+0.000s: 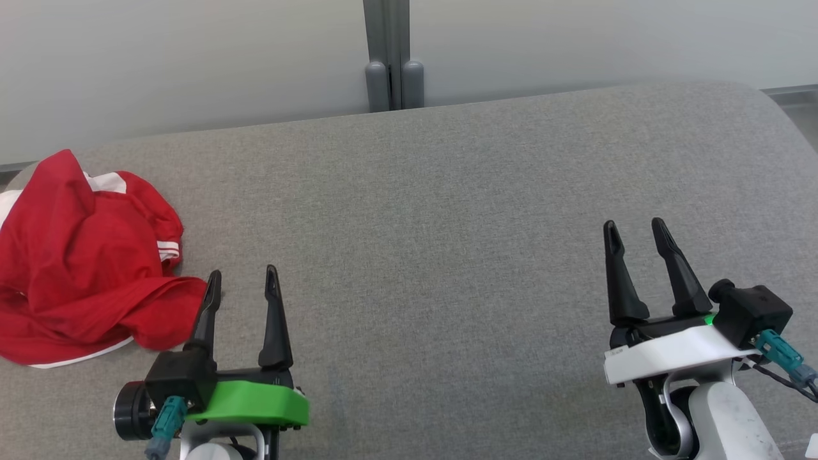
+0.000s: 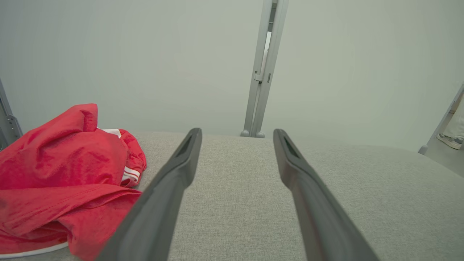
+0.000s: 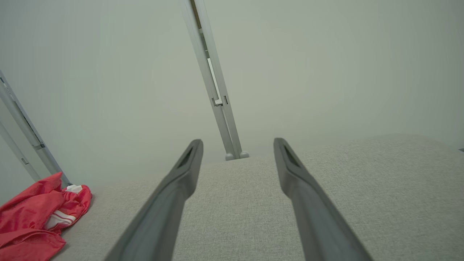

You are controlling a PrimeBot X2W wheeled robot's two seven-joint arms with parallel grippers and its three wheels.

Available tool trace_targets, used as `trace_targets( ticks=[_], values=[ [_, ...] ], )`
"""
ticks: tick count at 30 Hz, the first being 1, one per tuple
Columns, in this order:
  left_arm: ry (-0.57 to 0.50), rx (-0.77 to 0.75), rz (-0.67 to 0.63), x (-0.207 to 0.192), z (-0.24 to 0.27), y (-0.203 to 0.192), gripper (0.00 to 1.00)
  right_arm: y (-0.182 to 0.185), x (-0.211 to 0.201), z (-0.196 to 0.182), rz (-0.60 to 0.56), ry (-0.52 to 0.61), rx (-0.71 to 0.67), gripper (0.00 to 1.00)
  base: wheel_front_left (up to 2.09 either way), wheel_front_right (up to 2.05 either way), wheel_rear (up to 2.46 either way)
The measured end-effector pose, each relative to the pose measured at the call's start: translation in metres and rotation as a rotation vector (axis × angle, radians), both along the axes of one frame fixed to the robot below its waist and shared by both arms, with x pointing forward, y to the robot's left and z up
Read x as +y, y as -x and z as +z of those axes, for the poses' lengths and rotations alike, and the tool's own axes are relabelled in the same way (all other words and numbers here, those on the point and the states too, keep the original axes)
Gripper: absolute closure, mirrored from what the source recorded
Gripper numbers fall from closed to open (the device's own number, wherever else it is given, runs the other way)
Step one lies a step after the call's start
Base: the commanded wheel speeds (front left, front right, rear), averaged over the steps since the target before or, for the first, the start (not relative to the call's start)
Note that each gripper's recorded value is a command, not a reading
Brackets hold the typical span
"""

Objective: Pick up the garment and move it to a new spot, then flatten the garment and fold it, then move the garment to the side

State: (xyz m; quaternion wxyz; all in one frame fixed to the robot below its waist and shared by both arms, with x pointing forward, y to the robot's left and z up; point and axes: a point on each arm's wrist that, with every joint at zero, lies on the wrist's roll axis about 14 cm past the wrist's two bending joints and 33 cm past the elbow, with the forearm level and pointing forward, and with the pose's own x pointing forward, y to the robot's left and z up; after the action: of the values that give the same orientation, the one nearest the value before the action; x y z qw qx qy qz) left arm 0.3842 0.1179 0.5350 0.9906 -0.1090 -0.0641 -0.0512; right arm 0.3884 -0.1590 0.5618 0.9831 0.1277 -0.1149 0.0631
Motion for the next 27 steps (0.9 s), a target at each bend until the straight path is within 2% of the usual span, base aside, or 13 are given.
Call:
trace_targets(
  ticks=[18, 27],
  values=[
    [-0.093, -0.047, -0.018, -0.012, 0.004, 0.003, 0.00, 0.001, 0.007, 0.003, 0.007, 0.101, -0.035, 0.00, 0.00, 0.00, 0.00],
    [-0.088, -0.046, -0.015, -0.011, 0.004, 0.004, 0.00, 0.001, 0.009, 0.004, 0.012, 0.101, -0.038, 0.00, 0.00, 0.00, 0.00]
  ],
)
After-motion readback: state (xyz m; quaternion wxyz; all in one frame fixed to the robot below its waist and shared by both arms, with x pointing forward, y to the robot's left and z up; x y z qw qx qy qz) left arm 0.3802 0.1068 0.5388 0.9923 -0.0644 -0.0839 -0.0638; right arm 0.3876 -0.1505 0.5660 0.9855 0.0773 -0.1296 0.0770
